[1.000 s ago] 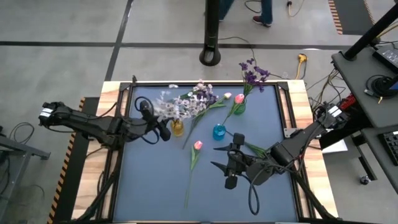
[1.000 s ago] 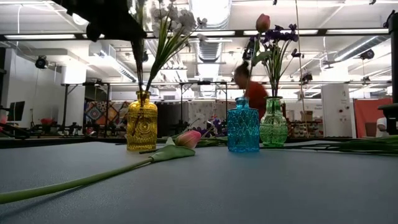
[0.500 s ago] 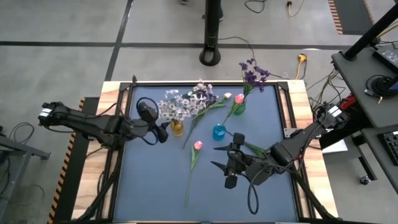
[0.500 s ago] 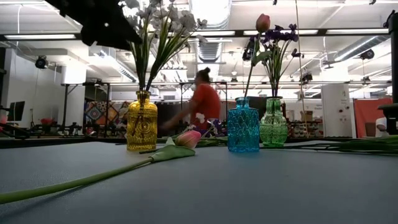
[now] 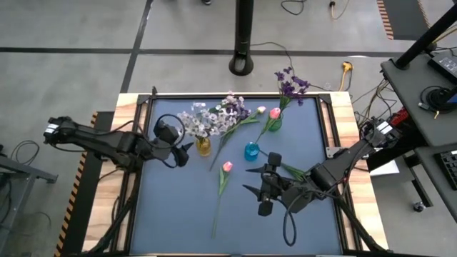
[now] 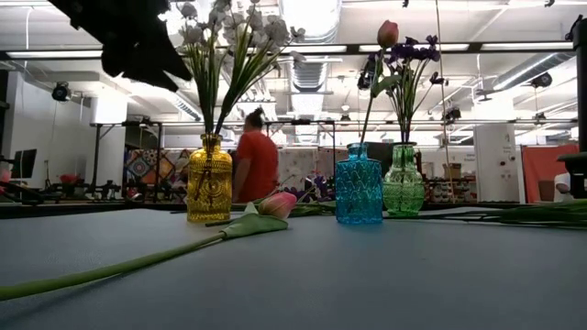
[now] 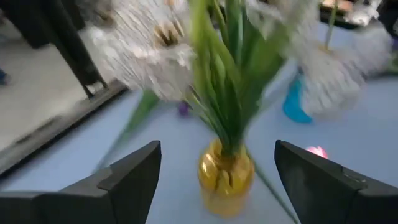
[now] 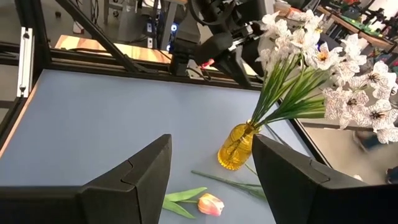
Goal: Sort flowers into vase by color
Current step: Put the bottom pink tulip into the blue flower vase
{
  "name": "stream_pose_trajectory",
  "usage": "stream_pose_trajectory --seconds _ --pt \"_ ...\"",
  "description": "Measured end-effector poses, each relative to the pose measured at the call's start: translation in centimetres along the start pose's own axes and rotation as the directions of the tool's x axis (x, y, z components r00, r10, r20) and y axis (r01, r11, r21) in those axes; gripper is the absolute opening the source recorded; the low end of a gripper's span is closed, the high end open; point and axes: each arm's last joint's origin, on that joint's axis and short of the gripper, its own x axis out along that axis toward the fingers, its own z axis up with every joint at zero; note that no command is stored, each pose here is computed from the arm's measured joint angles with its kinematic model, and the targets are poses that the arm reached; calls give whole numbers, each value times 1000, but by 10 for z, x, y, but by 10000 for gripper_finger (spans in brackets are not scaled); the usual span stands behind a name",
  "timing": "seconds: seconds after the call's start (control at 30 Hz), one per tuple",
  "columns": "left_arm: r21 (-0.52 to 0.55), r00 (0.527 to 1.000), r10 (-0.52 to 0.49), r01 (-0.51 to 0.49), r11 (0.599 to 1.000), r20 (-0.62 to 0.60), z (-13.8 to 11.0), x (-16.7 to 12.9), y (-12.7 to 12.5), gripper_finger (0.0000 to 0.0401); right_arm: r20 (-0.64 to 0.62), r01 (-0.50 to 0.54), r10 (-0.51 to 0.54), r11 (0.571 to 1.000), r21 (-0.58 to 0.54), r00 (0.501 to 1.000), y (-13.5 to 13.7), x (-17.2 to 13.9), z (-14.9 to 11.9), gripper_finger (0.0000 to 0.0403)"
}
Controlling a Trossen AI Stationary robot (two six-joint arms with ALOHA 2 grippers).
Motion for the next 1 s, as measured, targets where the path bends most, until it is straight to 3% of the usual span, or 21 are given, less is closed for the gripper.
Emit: stream_pose_trajectory --seconds 0.17,0.43,0.53,0.83,1.0 --pt "-59 984 -144 138 989 -105 -4 -7 2 297 -23 2 -2 1000 7 1000 0 0 -3 217" --pt "-126 970 -142 118 985 -200 -17 -16 3 297 -160 18 -18 1000 -1 987 -6 -4 -19 217" --pt "-162 959 -180 145 976 -220 -21 -19 -3 297 -225 -26 28 1000 14 974 -9 -8 -24 217" --pt "-250 927 -254 186 950 -275 -42 -29 -34 297 -399 -94 140 987 131 906 -24 -28 -34 217" --pt "-282 912 -318 243 928 -261 -57 -27 -68 297 -521 -72 197 965 251 830 -27 -39 -44 217"
